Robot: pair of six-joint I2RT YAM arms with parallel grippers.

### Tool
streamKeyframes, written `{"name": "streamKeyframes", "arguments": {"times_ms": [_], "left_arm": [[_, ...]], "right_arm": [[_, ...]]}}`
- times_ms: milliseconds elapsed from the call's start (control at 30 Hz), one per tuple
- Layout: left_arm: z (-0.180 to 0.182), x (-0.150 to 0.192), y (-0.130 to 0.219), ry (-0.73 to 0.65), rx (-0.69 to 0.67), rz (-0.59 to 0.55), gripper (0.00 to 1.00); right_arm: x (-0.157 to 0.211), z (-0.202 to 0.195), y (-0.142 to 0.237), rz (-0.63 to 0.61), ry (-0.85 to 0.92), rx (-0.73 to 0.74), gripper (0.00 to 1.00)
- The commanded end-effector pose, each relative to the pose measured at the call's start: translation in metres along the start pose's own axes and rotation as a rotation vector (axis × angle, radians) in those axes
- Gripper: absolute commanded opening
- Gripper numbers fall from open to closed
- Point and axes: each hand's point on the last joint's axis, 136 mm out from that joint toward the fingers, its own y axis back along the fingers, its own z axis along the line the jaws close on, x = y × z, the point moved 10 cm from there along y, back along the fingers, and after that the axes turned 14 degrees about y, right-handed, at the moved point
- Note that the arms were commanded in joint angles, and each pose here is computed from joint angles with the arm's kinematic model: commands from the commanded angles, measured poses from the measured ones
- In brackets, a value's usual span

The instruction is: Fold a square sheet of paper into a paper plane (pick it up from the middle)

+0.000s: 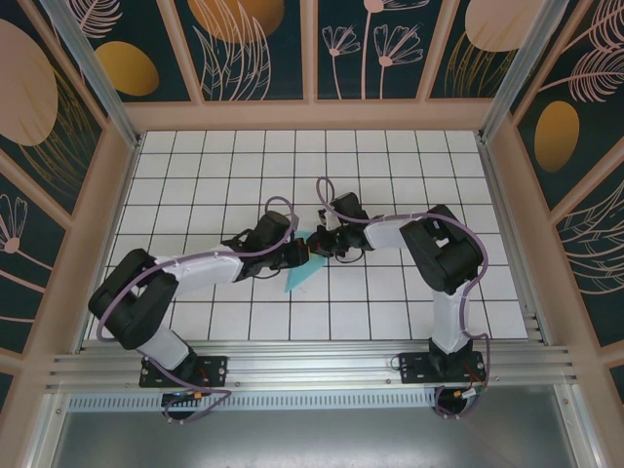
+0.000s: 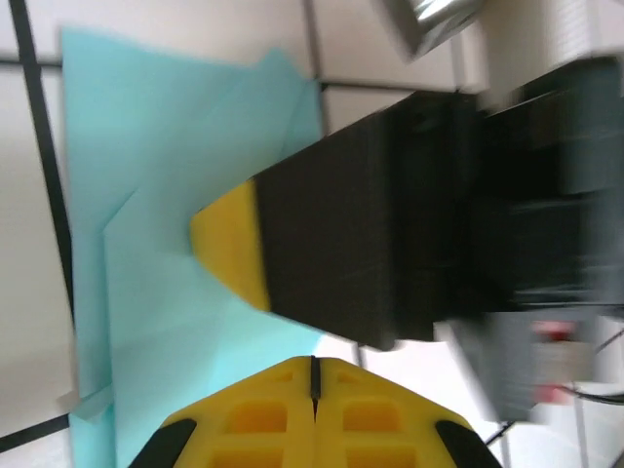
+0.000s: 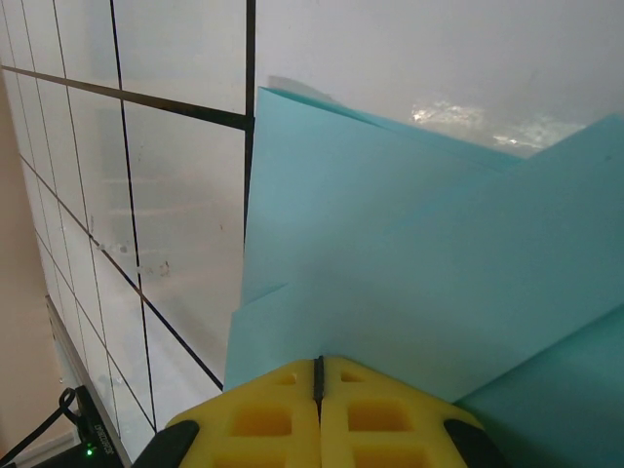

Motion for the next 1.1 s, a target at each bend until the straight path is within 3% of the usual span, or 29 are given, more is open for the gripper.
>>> {"name": "streamKeyframes", "arguments": {"times_ms": [0, 367, 667, 800, 1067], "left_arm": [[0.028, 0.012, -0.016, 0.055, -0.063, 0.075, 0.04], [0.089, 0.054, -0.004, 0.136, -0.142, 0.131, 0.03], [0.09, 0.063, 0.007, 0.116, -0.105, 0.18, 0.05], [0.101, 0.071, 0.01, 0.121, -0.148, 0.214, 0.05], [0.102, 0.071, 0.025, 0.116, -0.184, 0.165, 0.04]], "right_arm": [[0.029, -0.035, -0.015, 0.078, -0.071, 0.15, 0.07], [0.037, -0.043, -0.016, 0.092, -0.085, 0.186, 0.07], [0.036, -0.047, -0.019, 0.1, -0.09, 0.198, 0.07], [0.035, -0.047, -0.018, 0.098, -0.087, 0.2, 0.07], [0.035, -0.048, -0.019, 0.102, -0.088, 0.199, 0.07]]}}
